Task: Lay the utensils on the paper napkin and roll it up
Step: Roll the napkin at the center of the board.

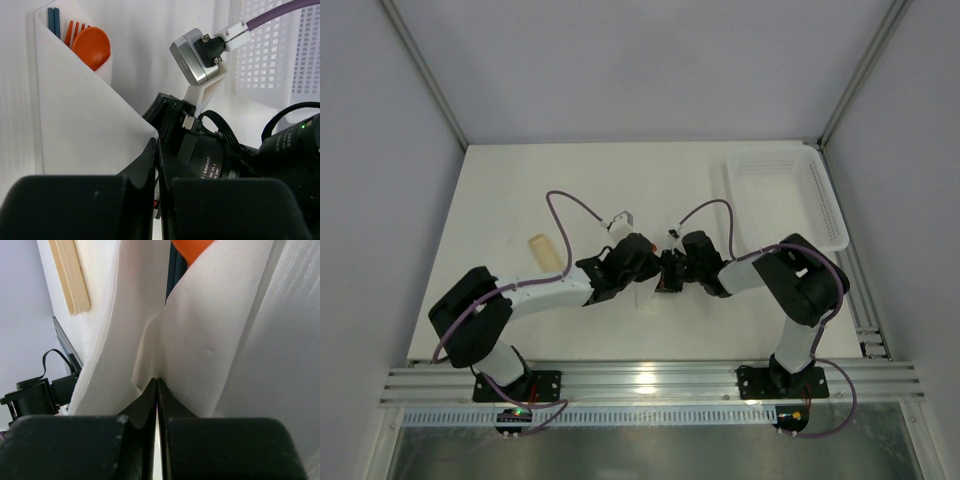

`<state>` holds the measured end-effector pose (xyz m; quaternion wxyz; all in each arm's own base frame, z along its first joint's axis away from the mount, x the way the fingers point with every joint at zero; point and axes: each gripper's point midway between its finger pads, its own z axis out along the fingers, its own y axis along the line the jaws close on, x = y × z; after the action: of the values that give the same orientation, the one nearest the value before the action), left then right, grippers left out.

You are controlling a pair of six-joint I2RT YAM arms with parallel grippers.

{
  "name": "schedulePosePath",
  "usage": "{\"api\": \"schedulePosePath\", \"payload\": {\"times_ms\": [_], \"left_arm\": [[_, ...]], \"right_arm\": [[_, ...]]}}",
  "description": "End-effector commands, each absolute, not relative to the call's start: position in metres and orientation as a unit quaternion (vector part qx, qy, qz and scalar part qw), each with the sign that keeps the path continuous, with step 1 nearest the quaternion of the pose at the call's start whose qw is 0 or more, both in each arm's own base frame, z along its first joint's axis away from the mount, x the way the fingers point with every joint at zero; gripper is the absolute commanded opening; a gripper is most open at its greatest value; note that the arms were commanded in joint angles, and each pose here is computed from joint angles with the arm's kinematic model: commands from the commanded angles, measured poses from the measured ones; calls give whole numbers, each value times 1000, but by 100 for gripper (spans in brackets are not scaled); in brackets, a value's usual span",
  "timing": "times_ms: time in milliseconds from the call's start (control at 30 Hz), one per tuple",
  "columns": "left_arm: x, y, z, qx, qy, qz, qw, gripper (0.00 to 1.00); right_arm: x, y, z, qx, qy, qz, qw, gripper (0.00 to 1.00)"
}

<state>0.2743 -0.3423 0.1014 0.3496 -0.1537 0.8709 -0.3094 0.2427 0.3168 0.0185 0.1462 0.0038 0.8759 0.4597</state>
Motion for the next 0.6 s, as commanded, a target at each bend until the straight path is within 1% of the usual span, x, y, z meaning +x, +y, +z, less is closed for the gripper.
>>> {"api": "schedulePosePath", "payload": {"times_ms": [0,567], "left_arm": [[244,-357,80,-124,891,-326,291,0],[237,-327,81,-160,884,-315,308,0]], "right_arm": [[230,297,-31,-40,916,368,153,4],[239,303,8,-61,903,384,182,4]]}}
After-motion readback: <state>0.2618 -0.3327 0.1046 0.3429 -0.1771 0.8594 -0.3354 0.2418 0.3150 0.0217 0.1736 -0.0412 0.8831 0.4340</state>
